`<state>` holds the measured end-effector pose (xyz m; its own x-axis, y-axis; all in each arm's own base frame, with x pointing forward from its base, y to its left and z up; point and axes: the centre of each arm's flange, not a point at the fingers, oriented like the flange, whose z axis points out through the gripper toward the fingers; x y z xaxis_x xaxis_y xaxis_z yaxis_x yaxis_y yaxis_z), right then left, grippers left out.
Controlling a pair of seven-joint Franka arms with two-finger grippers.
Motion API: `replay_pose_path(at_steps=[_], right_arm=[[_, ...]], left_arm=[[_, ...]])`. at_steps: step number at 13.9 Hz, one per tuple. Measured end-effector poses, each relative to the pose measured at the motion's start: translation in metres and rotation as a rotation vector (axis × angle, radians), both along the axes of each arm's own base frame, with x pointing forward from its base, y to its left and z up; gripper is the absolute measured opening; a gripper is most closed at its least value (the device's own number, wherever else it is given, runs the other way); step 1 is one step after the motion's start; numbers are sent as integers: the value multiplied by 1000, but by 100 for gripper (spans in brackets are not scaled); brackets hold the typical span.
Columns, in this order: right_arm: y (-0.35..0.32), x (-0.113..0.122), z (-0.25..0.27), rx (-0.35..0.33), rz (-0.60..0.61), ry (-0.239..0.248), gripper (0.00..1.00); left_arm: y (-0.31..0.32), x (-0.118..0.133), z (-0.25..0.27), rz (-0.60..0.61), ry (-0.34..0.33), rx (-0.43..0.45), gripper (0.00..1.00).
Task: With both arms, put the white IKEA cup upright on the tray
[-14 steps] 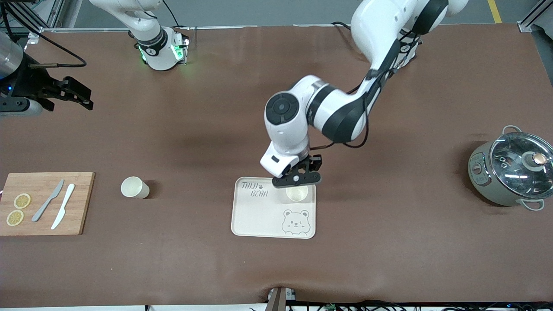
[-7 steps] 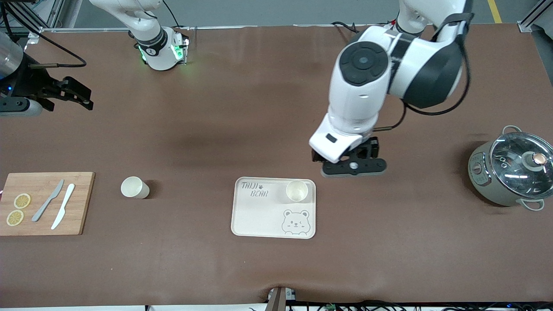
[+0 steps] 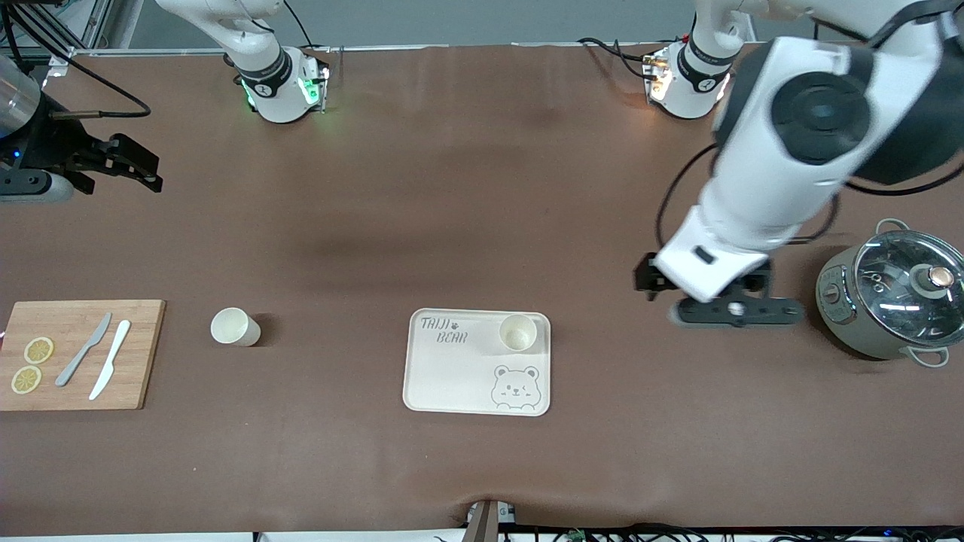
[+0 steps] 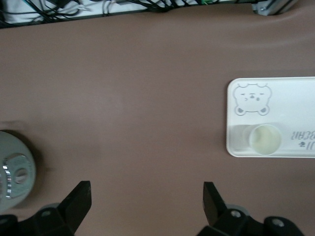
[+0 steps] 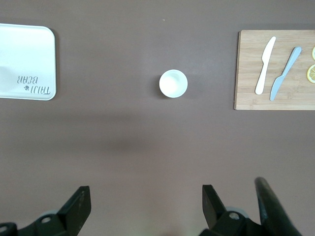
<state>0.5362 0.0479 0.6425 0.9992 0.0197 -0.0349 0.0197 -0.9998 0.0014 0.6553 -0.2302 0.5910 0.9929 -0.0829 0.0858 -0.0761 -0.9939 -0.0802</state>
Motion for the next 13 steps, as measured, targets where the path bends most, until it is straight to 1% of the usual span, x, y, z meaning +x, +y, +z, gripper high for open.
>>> replay_pose_path(at_steps=[3, 6, 10, 13], right_arm=[[0, 1, 0, 1, 0, -7, 100], [-8, 8, -4, -2, 27, -23, 100], [-51, 32, -27, 3, 85, -31, 100], [-89, 52, -46, 11, 73, -31, 100]], left_arm=[[65, 11, 18, -41, -7, 9, 100], [130, 22, 21, -64, -1, 20, 100], [193, 28, 20, -63, 10, 13, 100], [229, 29, 20, -48, 14, -3, 100]])
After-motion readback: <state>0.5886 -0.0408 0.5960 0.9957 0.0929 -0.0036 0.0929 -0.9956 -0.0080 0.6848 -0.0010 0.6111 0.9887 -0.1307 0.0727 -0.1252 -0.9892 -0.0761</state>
